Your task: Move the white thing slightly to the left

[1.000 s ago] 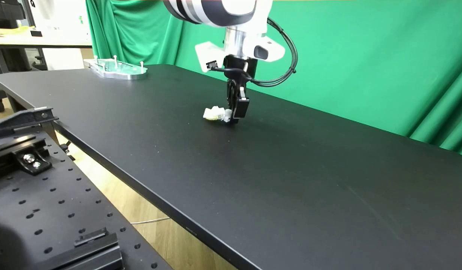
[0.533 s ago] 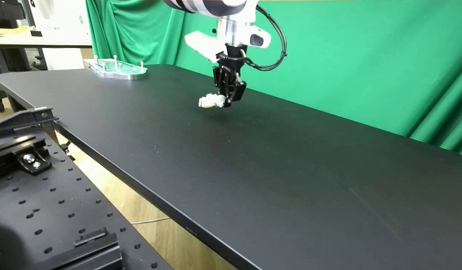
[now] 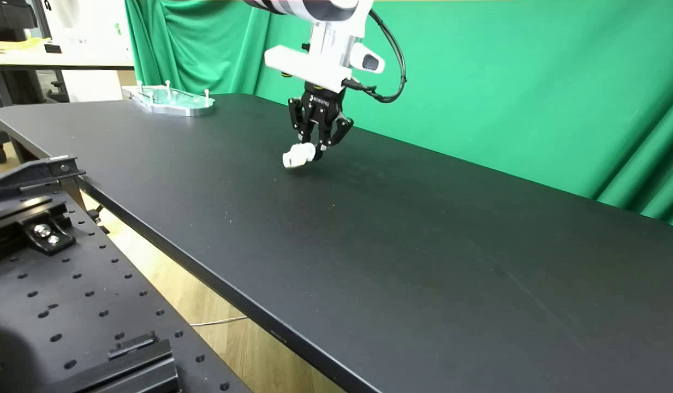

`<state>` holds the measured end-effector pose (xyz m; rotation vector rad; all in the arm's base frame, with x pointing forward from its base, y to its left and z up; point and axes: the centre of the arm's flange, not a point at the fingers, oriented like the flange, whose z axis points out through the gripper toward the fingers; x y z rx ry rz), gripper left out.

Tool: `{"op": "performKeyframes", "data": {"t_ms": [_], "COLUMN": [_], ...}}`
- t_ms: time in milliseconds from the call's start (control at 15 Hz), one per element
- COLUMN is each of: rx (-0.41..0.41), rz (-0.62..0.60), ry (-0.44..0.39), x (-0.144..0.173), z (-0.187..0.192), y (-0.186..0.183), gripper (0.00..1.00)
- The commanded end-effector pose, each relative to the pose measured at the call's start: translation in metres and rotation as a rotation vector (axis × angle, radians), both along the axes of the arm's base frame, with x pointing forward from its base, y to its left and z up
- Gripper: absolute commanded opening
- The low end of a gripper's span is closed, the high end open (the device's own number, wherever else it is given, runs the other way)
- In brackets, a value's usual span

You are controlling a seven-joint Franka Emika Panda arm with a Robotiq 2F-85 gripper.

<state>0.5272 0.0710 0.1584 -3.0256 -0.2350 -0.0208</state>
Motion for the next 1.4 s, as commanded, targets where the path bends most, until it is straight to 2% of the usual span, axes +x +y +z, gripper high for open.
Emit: {"op": "performKeyframes", "data": {"t_ms": [0,200,333,533,733,1133,1333], "rx": [-0.045,-0.099,-0.138,-0.186,-0.215,-0.249,-0.263], "rz": [0.185,0.268,0.272,0.256,0.149,-0.161,-0.262], "ry": [-0.012,-0.092,-0.173,-0.282,-0.338,-0.327,-0.291], "x": [0.005,0.002,-0.001,-0.009,-0.021,-0.047,-0.057], "z": [0.010,0.022,0.034,0.057,0.082,0.127,0.141], "y": [-0.005,-0.001,0.004,0.007,0.007,-0.003,-0.004], "gripper": [0.68,0.88,1.00,1.00,1.00,1.00,1.00]}}
